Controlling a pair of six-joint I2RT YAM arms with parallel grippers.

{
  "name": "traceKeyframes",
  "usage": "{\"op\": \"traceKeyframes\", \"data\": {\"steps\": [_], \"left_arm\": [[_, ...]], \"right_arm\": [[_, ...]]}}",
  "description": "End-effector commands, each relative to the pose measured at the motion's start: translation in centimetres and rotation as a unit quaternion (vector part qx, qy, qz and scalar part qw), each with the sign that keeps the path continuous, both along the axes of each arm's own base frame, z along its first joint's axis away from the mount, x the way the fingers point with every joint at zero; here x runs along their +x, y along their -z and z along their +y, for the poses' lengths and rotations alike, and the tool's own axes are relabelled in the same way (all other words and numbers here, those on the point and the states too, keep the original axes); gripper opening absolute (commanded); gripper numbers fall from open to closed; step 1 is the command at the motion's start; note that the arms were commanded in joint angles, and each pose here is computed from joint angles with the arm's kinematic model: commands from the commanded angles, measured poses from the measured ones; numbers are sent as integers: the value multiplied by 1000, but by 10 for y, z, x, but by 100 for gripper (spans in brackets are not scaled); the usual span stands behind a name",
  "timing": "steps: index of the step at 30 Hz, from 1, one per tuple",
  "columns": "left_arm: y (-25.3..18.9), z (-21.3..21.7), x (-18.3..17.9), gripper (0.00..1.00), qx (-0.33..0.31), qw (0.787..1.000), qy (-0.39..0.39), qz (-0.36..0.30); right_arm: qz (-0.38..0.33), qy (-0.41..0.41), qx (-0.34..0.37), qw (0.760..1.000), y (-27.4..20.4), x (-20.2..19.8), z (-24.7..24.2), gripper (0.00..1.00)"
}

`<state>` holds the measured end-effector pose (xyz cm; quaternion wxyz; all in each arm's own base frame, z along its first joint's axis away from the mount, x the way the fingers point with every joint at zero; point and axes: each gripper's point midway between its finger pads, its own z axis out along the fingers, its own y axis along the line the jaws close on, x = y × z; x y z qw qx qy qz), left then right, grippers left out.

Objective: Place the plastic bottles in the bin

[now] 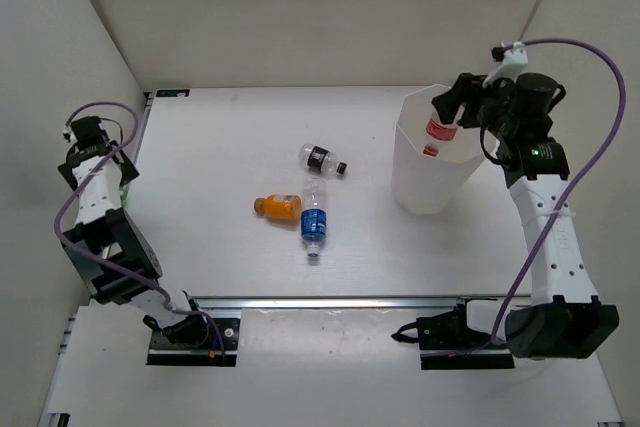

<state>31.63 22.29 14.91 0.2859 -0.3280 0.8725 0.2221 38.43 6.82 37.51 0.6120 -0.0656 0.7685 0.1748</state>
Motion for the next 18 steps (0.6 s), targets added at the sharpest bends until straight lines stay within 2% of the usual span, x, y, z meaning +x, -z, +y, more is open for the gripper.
{"op": "traceKeyframes", "data": {"steps": [1,2,5,7,10,14,18], "left_arm": [[-6,17,-1,99,15,1000,-1,-22],[-3,22,-5,98,8,1000,-6,-25],[-1,35,0,99,-1,999,13,-43],[4,41,-2,98,-4,999,19,-37],[18,41,1,99,-29,997,55,-43],[34,30,9,99,-47,992,110,-44],[55,36,11,99,-50,992,115,-13]], "right_arm": [[18,58,32,998,19,-2,-36,20],[37,70,35,996,31,-2,-47,22],[74,104,39,991,50,2,-65,44],[92,102,55,989,61,5,-65,71],[83,82,91,989,51,8,-62,99],[64,79,110,989,35,18,-61,99],[57,70,123,988,28,25,-54,99]]}}
